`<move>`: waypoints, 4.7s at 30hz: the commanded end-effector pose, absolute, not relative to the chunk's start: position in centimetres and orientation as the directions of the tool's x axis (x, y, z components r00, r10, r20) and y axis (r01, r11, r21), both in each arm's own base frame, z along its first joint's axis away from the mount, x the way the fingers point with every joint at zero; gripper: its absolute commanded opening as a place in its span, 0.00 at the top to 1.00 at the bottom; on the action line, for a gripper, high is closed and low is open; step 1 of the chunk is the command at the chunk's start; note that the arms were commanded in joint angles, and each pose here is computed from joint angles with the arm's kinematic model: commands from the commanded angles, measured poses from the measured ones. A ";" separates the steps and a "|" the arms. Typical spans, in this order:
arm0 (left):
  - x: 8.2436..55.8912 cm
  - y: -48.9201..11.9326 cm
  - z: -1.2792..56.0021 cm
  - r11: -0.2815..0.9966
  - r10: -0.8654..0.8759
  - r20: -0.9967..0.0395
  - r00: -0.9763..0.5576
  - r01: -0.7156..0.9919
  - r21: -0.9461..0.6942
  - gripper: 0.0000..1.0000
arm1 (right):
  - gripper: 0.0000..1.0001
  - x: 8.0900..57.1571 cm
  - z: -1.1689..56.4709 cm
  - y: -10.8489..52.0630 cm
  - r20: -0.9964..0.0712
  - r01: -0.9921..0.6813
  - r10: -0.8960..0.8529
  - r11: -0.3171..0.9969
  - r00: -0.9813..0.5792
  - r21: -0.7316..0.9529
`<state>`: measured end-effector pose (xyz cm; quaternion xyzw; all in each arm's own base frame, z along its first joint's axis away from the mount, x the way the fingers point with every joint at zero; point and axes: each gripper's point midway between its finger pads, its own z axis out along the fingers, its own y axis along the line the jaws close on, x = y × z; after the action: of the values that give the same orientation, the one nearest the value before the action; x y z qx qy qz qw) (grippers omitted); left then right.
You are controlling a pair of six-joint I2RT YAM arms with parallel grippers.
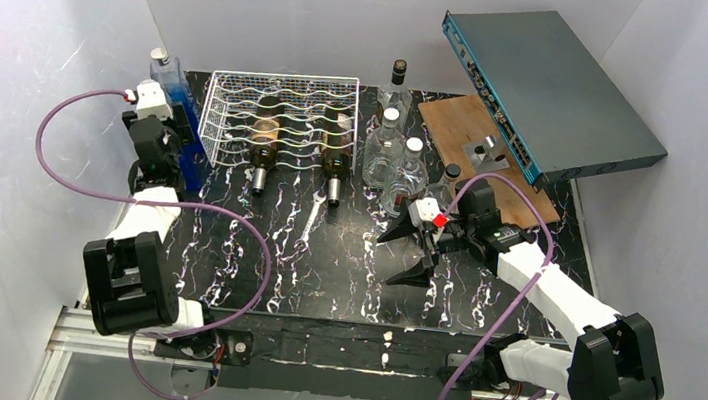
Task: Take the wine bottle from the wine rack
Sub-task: Place the wine bottle at the center of the board, then pick up the wine bottle from the wine rack.
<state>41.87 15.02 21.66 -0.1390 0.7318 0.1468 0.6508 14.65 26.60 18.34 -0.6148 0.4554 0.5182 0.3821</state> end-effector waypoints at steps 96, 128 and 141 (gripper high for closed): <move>29.2 -4.4 16.9 0.929 -0.310 -0.726 -0.614 -0.033 -0.368 0.02 | 0.02 15.1 18.6 26.2 -0.980 -0.959 -0.162 -0.273 0.117 -0.070; 38.1 -5.0 8.6 0.972 -0.013 -0.721 -0.693 0.161 -0.173 0.02 | 0.02 15.3 18.3 26.2 -0.978 -0.961 -0.172 -0.269 0.117 -0.068; 40.4 -5.0 5.7 0.973 -0.005 -0.669 -0.744 0.150 -0.173 0.04 | 0.02 15.5 17.9 26.2 -0.975 -0.960 -0.187 -0.271 0.122 -0.068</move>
<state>39.28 -4.88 4.94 0.0308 0.9317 -0.1125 0.3441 15.25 26.17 17.55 -0.6295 0.4596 0.4863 0.3950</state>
